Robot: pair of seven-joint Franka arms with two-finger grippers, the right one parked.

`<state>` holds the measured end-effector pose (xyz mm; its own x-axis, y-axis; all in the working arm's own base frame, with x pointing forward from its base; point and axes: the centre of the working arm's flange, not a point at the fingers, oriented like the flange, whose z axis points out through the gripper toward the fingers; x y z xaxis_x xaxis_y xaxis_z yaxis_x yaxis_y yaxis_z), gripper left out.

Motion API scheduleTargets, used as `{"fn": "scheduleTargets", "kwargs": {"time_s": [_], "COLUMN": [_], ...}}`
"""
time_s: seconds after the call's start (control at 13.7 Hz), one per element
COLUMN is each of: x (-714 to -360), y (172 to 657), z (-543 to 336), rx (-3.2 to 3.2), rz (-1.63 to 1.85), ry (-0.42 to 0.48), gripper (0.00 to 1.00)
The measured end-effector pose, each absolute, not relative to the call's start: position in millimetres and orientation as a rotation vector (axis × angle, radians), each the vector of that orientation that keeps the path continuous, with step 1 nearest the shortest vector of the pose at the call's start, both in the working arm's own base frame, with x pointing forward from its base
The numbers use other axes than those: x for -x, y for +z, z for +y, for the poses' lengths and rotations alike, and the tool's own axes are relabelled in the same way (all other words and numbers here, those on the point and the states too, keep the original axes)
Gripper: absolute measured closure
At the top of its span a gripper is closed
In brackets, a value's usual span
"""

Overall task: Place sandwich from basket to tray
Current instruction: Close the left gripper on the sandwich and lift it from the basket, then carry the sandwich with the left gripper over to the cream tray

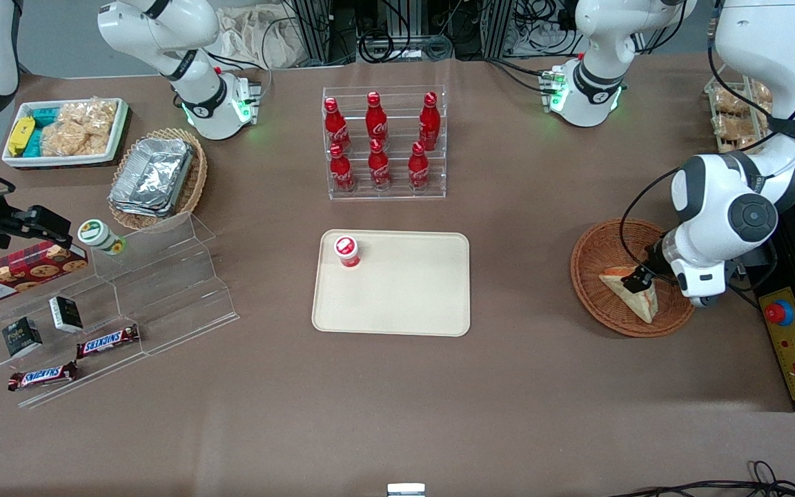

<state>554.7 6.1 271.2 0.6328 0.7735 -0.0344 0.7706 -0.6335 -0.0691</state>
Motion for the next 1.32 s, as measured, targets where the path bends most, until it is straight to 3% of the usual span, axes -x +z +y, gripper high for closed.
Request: {"fn": "scheduleTargets", "kwargs": {"time_s": [0.15, 0.22, 0.44, 0.59, 0.73, 0.95, 1.17, 1.32], "x": [-556.9, -558.3, -564.3, -571.2, -582.9, -605.1, -626.4, -629.4], "y": [265.8, 261.4, 253.8, 260.6, 276.2, 325.7, 418.6, 478.2], "z": [7.1, 6.9, 6.2, 4.5, 2.4, -15.4, -47.9, -70.1], "rx": [2.799, 2.801, 2.785, 2.787, 2.800, 2.818, 2.882, 2.965], "rz": [-1.334, -1.340, -1.400, -1.414, -1.414, -1.289, -1.079, -0.902], "ry": [0.078, 0.067, 0.043, 0.017, -0.021, 0.075, 0.165, 0.196], "gripper": [0.00, 0.07, 0.42, 0.59, 0.67, 0.70, 0.82, 0.82]}}
